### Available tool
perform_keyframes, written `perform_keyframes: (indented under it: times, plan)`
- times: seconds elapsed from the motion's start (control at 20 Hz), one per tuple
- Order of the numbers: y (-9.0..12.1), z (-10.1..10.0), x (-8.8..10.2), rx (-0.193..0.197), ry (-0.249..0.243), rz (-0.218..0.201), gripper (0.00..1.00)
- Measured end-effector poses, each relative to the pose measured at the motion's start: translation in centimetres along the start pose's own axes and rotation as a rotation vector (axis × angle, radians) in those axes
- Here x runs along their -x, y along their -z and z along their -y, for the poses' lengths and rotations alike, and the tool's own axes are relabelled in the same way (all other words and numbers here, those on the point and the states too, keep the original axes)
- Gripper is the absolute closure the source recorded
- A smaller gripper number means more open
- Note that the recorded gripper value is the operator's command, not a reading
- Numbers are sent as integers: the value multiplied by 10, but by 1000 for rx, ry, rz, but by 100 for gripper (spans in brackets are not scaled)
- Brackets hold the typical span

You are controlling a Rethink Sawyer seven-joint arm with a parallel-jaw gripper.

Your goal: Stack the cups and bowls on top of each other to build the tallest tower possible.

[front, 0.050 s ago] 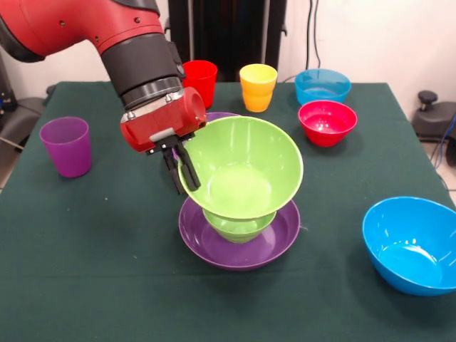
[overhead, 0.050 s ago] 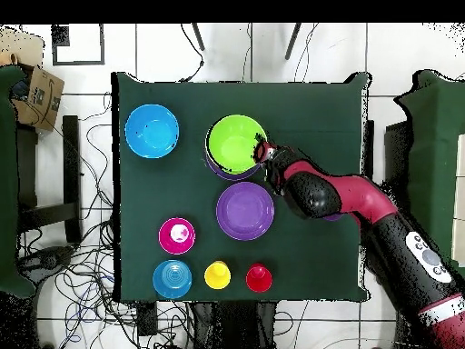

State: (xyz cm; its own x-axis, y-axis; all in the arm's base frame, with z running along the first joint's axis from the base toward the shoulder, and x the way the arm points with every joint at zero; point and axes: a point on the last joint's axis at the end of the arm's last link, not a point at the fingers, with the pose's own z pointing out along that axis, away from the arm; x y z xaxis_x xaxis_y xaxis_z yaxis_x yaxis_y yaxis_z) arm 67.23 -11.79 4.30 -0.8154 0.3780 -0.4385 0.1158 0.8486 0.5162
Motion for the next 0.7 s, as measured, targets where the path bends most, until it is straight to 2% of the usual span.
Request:
perform_keyframes:
  times: [0.25,0.7]
  plan:
    - [2,-7,13,20,-5,6,100]
    - [9,0,30,22,-24,-13,100]
